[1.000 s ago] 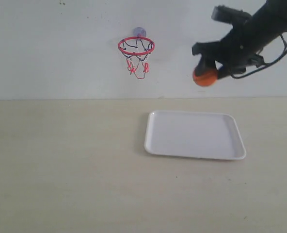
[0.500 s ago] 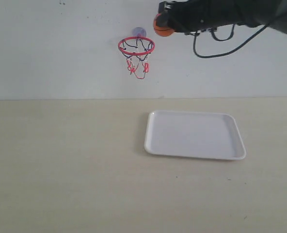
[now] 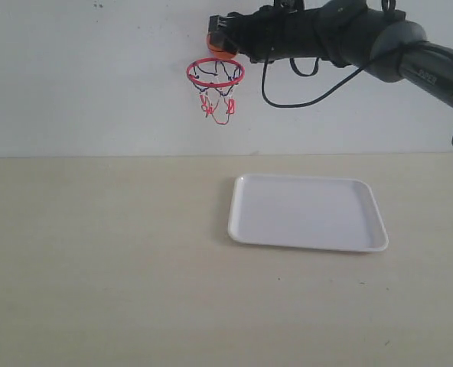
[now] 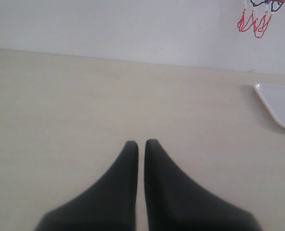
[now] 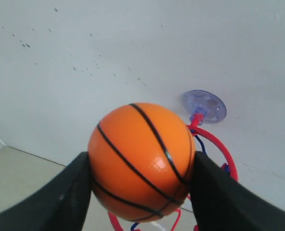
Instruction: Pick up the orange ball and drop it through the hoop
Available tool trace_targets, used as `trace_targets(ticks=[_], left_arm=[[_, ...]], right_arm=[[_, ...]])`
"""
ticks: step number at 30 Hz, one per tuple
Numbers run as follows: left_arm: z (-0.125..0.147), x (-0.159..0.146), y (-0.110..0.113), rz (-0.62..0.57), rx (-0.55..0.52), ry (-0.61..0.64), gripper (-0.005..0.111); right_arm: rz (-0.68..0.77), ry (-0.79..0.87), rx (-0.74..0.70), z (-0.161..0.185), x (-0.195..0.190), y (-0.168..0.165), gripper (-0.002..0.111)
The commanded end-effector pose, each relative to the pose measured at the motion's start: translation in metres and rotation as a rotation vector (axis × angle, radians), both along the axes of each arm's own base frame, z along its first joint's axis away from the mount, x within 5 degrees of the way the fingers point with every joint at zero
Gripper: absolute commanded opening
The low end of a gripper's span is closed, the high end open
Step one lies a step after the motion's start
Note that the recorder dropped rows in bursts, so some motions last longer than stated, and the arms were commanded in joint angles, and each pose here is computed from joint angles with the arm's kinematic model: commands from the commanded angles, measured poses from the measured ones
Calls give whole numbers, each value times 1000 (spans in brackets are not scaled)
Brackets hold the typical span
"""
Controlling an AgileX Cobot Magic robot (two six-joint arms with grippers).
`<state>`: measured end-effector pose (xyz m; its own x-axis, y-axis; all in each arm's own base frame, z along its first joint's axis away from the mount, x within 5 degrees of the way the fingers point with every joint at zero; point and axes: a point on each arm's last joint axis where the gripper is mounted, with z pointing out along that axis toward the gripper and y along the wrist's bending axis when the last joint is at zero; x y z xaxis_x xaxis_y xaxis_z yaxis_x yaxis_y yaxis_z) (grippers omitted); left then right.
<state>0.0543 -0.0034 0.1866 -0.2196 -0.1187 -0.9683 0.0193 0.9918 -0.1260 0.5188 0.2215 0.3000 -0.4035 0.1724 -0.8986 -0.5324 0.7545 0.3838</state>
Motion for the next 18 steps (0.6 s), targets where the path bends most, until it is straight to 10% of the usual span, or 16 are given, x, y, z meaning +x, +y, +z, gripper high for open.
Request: trace_targets(ticks=[1, 4, 18], left_arm=[[-1, 0, 0, 1, 6, -1, 4], [-1, 0, 0, 1, 6, -1, 4], [-1, 0, 0, 1, 6, -1, 4]], right_arm=[[-11, -20, 17, 8, -1, -1, 37], [-20, -26, 19, 9, 0, -2, 82], [96, 22, -157, 14, -16, -2, 83]])
